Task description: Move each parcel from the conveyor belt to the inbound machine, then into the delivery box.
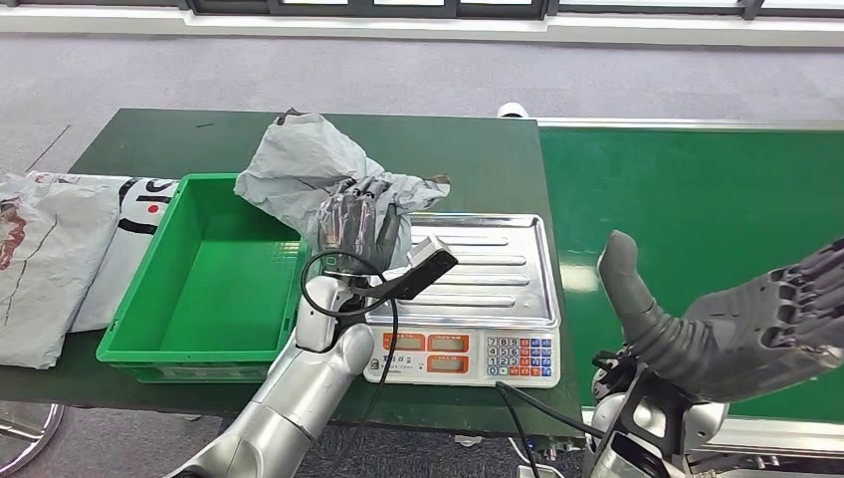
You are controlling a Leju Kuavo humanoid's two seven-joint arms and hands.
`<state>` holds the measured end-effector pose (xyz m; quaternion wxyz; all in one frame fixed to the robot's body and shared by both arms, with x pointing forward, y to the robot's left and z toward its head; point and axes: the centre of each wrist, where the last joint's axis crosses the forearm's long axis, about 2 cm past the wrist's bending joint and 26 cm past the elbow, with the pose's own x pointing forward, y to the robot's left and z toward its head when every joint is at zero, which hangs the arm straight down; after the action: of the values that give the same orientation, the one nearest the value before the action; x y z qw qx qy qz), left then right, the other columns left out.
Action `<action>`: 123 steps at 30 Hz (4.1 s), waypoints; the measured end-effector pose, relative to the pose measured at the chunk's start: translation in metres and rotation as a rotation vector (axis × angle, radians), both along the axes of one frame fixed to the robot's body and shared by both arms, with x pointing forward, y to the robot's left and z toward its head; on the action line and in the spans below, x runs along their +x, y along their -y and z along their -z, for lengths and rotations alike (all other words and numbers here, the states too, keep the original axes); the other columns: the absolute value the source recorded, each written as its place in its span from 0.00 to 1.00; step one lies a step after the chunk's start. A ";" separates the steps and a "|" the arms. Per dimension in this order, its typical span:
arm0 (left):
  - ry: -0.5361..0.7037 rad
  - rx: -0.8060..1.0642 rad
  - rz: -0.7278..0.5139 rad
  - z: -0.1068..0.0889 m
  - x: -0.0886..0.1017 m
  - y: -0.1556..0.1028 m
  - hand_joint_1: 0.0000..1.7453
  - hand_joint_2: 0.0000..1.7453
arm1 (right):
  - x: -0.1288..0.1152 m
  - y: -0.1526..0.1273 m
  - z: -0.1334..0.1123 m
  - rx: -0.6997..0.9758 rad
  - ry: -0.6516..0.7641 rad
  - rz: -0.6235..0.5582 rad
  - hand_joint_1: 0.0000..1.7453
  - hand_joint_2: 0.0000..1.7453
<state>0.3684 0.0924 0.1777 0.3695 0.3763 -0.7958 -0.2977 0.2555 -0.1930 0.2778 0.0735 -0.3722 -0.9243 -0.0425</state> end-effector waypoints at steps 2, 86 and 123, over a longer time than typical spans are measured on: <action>-0.003 0.003 -0.037 0.000 0.002 -0.006 1.00 1.00 | 0.000 0.000 0.001 -0.005 -0.003 0.002 0.00 1.00; 0.109 -0.986 0.852 -0.026 -0.102 -0.016 0.00 1.00 | -0.031 -0.102 0.141 -0.012 -0.569 -0.661 0.00 1.00; 0.087 -1.004 0.783 -0.010 -0.121 -0.018 0.00 1.00 | -0.026 -0.110 0.144 -0.063 -0.583 -0.727 0.00 1.00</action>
<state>0.2475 0.1106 0.1878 0.3320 -0.1495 -0.9313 0.0140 0.2294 -0.0828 0.1340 0.3292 -0.0226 -0.9363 0.1203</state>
